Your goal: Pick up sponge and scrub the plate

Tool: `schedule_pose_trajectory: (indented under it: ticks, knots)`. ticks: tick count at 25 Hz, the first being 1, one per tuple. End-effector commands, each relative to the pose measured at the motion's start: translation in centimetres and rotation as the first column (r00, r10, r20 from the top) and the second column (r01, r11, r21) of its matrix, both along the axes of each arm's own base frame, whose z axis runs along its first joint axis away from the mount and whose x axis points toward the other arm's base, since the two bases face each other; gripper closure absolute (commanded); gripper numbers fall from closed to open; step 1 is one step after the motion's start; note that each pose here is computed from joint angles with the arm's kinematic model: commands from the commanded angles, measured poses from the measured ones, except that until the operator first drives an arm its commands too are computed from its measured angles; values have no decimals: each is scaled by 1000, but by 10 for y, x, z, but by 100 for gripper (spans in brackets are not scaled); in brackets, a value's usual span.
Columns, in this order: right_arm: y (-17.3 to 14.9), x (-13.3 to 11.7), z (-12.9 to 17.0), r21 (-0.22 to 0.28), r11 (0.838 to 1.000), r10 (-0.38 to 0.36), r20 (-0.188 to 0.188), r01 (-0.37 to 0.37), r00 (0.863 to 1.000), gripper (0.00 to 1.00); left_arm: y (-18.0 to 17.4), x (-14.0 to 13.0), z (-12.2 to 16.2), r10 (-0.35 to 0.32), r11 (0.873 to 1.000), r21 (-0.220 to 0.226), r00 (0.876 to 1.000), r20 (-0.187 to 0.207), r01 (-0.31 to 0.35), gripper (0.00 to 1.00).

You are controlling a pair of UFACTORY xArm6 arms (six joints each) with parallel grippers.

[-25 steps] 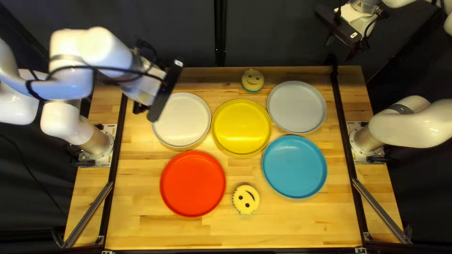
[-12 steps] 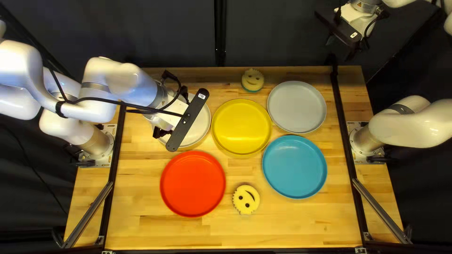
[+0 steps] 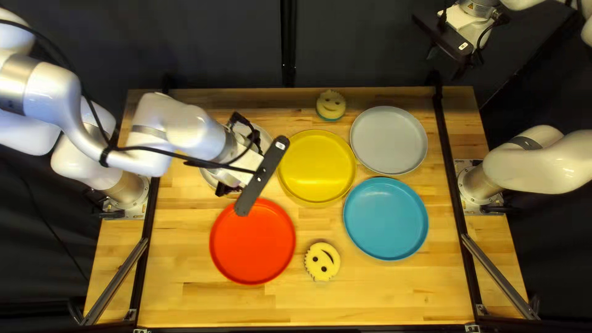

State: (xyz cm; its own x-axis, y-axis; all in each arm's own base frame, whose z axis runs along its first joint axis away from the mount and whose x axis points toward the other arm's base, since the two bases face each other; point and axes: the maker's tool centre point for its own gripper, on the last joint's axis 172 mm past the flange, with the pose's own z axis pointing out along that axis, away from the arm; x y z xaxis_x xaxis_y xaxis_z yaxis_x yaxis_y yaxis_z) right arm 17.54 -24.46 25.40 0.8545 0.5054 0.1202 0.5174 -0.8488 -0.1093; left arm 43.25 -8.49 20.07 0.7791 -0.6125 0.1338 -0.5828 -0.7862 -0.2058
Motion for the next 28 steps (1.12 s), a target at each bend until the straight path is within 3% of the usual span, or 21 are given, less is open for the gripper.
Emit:
schedule_pose_trajectory:
  ticks: [1,13,28]
  knots:
    - [0,0,0,0,1000,0,0,0,1000,0,-37,28,-19,-41,999,-13,999,19,41,0]
    - [0,0,0,0,1000,0,0,0,1000,0,-47,35,-31,-29,1000,-7,999,30,29,0]
    - [0,0,0,0,1000,0,0,0,1000,0,-149,89,-81,-126,992,4,990,65,126,0]
